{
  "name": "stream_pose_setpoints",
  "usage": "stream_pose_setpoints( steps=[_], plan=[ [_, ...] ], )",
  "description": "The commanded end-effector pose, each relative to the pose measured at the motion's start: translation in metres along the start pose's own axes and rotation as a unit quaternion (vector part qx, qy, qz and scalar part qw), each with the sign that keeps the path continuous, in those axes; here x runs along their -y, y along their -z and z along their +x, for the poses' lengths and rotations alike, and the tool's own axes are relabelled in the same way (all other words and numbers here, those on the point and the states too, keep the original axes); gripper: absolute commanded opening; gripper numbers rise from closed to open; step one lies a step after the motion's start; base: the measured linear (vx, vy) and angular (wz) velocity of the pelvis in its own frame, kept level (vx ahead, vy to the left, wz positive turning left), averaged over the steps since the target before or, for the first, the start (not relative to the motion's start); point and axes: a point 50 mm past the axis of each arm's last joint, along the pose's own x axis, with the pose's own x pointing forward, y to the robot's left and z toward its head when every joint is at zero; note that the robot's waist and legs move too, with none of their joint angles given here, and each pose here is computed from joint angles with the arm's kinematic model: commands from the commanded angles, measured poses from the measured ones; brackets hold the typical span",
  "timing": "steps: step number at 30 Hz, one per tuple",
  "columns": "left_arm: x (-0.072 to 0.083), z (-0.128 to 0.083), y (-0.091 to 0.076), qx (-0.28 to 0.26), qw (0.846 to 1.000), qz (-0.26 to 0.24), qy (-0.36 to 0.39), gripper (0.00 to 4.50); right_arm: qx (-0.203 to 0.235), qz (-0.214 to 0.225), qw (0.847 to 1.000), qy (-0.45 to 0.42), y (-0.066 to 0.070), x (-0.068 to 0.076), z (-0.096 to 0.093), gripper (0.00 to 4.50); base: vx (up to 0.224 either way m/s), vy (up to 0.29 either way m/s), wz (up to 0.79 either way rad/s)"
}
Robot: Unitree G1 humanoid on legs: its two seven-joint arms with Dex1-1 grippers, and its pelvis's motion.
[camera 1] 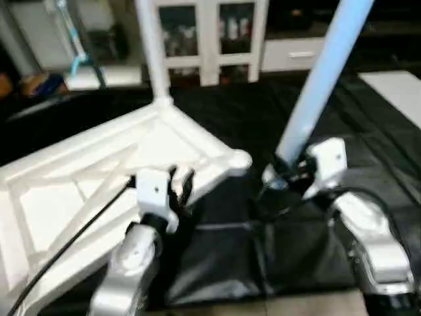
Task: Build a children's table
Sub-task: Rotate table base
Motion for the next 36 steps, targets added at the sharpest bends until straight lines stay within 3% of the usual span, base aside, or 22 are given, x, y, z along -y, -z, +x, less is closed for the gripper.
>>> stream_pose_setpoints(
  steps=[1, 6, 10, 12, 16, 17, 22, 24, 28, 29, 30, 36],
  plan=[
    [0.002, 0.008, 0.006, -0.049, 0.997, 0.005, 0.067, 2.37, 0.003, -0.008, 1.000, -0.009, -0.001, 0.006, -0.001, 1.87, 0.046, 0.068, 0.03],
    [-0.013, 0.019, 0.005, -0.072, 0.994, 0.015, 0.075, 2.76, 0.003, -0.018, 0.999, -0.038, -0.004, 0.007, 0.000, 1.87, -0.038, 0.077, -0.02],
    [-0.035, 0.036, 0.010, -0.121, 0.988, 0.059, 0.081, 3.19, 0.003, -0.036, 0.998, -0.057, -0.007, 0.008, 0.002, 1.87, -0.075, 0.060, -0.02],
    [-0.040, 0.044, 0.009, -0.139, 0.983, 0.045, 0.109, 3.19, 0.004, -0.039, 0.997, -0.071, -0.010, 0.008, 0.001, 1.87, -0.083, 0.043, -0.06],
    [-0.041, 0.049, 0.012, -0.167, 0.975, 0.028, 0.146, 3.19, 0.000, -0.042, 0.996, -0.073, -0.008, 0.010, -0.002, 1.87, -0.041, 0.018, -0.02],
    [-0.036, 0.050, 0.014, -0.178, 0.968, -0.009, 0.179, 3.19, -0.006, -0.045, 0.996, -0.073, -0.007, 0.012, -0.004, 1.87, 0.000, 0.000, 0.00],
    [-0.034, 0.056, 0.016, -0.180, 0.964, -0.022, 0.193, 3.19, -0.010, -0.049, 0.996, -0.072, -0.005, 0.013, -0.006, 1.87, 0.000, 0.000, 0.00],
    [-0.034, 0.060, 0.017, -0.181, 0.964, -0.017, 0.196, 3.19, -0.010, -0.049, 0.996, -0.072, -0.005, 0.013, -0.007, 1.87, 0.000, 0.000, 0.00],
    [-0.042, 0.063, 0.027, -0.213, 0.961, 0.047, 0.172, 3.19, -0.010, -0.050, 0.996, -0.071, -0.005, 0.011, -0.008, 1.87, 0.000, 0.000, 0.00],
    [-0.043, 0.064, 0.027, -0.215, 0.960, 0.050, 0.170, 2.90, -0.010, -0.050, 0.996, -0.071, -0.005, 0.011, -0.008, 1.87, 0.000, 0.000, 0.00],
    [-0.046, 0.064, 0.030, -0.224, 0.959, 0.069, 0.157, 2.90, -0.010, -0.049, 0.996, -0.071, -0.005, 0.011, -0.008, 1.87, 0.000, 0.000, 0.00],
    [-0.053, 0.068, 0.029, -0.224, 0.960, 0.077, 0.146, 2.36, -0.007, -0.048, 0.996, -0.076, -0.005, 0.007, -0.006, 1.87, 0.000, 0.000, 0.00]
  ],
)
